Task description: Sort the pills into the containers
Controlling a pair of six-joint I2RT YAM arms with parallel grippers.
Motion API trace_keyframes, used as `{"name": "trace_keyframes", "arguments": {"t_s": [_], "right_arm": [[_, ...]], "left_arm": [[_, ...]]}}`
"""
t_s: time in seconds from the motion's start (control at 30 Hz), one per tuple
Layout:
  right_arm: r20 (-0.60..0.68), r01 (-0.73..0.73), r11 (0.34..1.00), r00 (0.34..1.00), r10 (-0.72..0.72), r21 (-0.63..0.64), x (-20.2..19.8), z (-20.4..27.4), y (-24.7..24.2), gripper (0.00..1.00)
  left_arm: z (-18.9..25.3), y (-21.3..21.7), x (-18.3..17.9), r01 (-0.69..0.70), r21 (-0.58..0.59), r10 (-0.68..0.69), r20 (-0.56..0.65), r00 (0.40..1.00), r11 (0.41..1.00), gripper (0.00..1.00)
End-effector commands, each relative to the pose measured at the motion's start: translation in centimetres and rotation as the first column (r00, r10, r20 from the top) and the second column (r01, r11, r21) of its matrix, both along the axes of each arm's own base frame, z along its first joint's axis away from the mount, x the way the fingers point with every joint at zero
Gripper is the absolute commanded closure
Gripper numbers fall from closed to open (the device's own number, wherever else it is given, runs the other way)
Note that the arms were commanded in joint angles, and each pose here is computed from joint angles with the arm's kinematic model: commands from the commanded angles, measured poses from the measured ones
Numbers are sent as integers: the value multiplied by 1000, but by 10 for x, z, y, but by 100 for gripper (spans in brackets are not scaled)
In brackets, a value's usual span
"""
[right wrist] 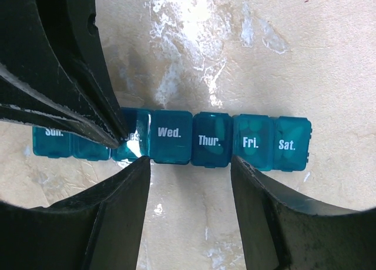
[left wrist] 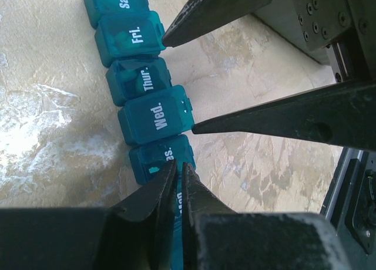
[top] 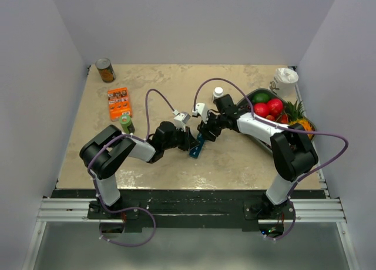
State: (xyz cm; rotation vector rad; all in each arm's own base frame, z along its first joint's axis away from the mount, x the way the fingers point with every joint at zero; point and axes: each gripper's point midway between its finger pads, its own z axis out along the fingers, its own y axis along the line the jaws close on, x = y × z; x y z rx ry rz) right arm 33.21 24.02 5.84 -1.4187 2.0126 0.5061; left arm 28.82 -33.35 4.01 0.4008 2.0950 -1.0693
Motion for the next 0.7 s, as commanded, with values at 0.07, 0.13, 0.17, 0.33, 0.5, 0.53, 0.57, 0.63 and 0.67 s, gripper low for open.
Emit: {"name": "trace_keyframes", "arguments": {"t_s": [0.07, 0.13, 0.17, 0.33, 0.5, 0.53, 0.57, 0.63, 0.67], "right_arm": [[84, 28, 998, 996, -33, 54, 28, 29, 19, 40], [67, 32, 998, 997, -35, 48, 28, 25, 20, 40], [66, 33, 998, 997, -37, 49, 29, 26, 21, 40], [23, 17, 997, 1000, -18, 70, 23, 27, 26, 39], [27, 20, 996, 999, -22, 84, 24, 36, 27, 37], [26, 16, 997, 1000, -18, 79, 23, 36, 27, 37], [32, 16, 996, 999, -18, 84, 23, 40, 26, 36], [31, 18, 996, 999, -21, 88, 24, 43, 23, 35], [36, 19, 995, 999, -23, 95, 24, 47, 22, 35]], "left_arm": [[-57, 25, -27, 15, 160, 8, -144, 989, 987, 87], [-56, 25, -26, 12, 156, 10, -143, 990, 988, 87], [-56, 25, -26, 12, 155, 10, -141, 990, 988, 87], [-52, 24, -24, 4, 152, 17, -133, 991, 988, 85], [-44, 24, -20, -8, 150, 26, -122, 992, 989, 83], [-43, 23, -20, -7, 147, 25, -117, 993, 989, 83], [-41, 23, -19, -9, 145, 26, -113, 993, 989, 82], [-37, 22, -18, -11, 141, 27, -107, 994, 990, 81], [-36, 22, -17, -12, 140, 27, -106, 994, 990, 80]]}}
